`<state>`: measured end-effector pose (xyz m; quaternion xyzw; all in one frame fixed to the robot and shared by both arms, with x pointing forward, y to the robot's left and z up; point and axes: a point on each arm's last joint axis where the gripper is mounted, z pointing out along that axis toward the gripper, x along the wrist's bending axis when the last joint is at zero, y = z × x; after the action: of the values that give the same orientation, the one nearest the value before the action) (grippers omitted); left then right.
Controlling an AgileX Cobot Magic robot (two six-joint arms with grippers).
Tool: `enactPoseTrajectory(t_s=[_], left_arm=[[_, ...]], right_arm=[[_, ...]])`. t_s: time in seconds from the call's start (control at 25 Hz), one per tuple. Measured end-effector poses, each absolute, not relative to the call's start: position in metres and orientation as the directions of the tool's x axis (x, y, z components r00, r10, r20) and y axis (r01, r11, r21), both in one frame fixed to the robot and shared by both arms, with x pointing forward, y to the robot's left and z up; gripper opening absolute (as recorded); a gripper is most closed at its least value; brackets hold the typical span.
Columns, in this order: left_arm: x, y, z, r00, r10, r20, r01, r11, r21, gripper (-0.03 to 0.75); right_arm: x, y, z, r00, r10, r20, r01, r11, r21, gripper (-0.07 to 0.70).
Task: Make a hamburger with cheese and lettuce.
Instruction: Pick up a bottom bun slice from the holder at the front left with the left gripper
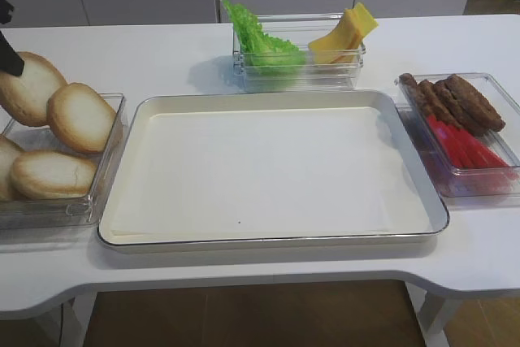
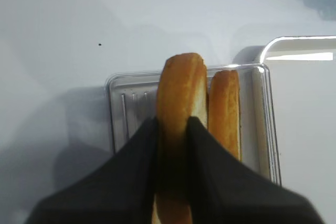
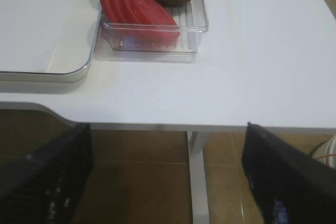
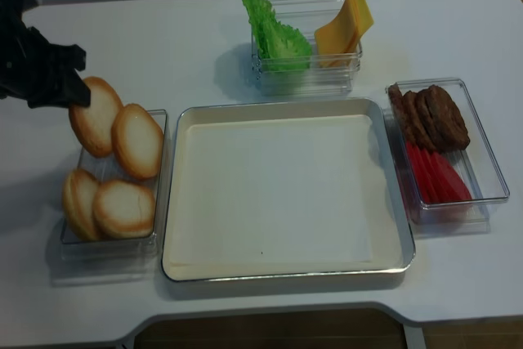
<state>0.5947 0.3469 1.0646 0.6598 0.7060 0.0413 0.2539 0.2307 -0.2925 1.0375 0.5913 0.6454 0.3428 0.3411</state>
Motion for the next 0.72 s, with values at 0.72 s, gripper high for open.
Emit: enactPoseTrajectory(t_s=[0.72], left_arm=[[0.578, 0.345, 1.113, 0.051, 0.965, -0.256, 0.880, 0.077, 0.468, 0.103]], right_arm=[[0.231, -0.292, 1.038, -0.068, 0.997, -0.035, 0.529, 0.066, 0.846, 0.696]])
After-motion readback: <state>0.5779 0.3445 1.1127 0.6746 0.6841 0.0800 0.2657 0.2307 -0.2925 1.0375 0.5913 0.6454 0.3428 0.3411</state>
